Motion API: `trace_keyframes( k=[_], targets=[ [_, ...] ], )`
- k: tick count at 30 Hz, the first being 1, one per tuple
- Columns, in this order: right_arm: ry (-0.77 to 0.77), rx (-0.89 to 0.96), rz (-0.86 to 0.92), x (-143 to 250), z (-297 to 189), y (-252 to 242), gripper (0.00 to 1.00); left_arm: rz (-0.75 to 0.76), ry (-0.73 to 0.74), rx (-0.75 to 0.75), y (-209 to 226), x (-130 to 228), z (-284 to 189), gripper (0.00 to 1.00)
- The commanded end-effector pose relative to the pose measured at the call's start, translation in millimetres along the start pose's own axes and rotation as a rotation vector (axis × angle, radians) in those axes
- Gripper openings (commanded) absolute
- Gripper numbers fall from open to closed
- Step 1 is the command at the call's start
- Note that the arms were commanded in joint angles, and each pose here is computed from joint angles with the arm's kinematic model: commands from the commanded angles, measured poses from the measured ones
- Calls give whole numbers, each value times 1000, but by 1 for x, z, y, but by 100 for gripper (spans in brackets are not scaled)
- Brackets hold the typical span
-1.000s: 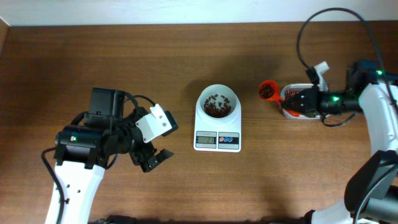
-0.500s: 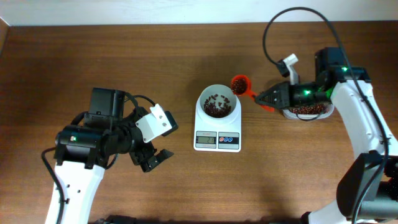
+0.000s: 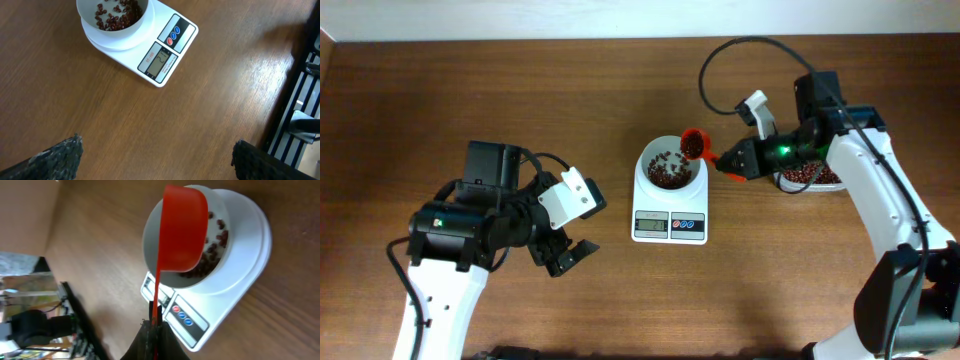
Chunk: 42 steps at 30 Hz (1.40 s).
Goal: Scoop and weigh 50g on scale
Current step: 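Carry the filled scoop with the right gripper over the white bowl, then tilt the scoop with the right gripper, pouring beans gradually into the bowl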
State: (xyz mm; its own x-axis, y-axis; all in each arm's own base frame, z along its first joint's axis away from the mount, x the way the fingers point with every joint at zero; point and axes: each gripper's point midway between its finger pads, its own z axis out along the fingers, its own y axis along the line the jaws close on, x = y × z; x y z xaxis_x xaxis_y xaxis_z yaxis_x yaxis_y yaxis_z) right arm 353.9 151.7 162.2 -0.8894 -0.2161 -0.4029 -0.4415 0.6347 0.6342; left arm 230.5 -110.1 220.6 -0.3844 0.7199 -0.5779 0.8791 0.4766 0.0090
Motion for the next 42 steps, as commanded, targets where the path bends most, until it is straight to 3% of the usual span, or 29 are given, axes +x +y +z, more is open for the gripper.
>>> trace_keyframes(
  k=[1, 5, 16, 20, 22, 31, 33, 36, 39, 42],
  targets=[
    [2, 43, -115, -1, 2, 4, 4, 11, -9, 12, 0, -1, 1, 99],
    [20, 32, -209, 0, 8, 12, 4, 11, -9, 12, 0, -1, 1, 99],
    [26, 97, -194, -2, 11, 0, 4, 11, -9, 12, 0, -1, 1, 99],
    [27, -15, -284, 2, 14, 22, 4, 11, -9, 12, 0, -1, 1, 99],
    [41, 78, -215, 1, 15, 8, 4, 11, -9, 12, 0, -1, 1, 99],
    [34, 57, -255, 0, 16, 12, 4, 11, -9, 12, 0, -1, 1, 99],
    [34, 107, -181, -2, 16, 3, 4, 11, -9, 12, 0, -1, 1, 99],
    [21, -23, -301, 0, 18, 26, 4, 11, -9, 12, 0, -1, 1, 99],
    [28, 119, -174, -4, 17, 1, 4, 11, -9, 12, 0, -1, 1, 99],
    [33, 116, -220, -4, 18, 1, 4, 11, -9, 12, 0, -1, 1, 99]
  ],
)
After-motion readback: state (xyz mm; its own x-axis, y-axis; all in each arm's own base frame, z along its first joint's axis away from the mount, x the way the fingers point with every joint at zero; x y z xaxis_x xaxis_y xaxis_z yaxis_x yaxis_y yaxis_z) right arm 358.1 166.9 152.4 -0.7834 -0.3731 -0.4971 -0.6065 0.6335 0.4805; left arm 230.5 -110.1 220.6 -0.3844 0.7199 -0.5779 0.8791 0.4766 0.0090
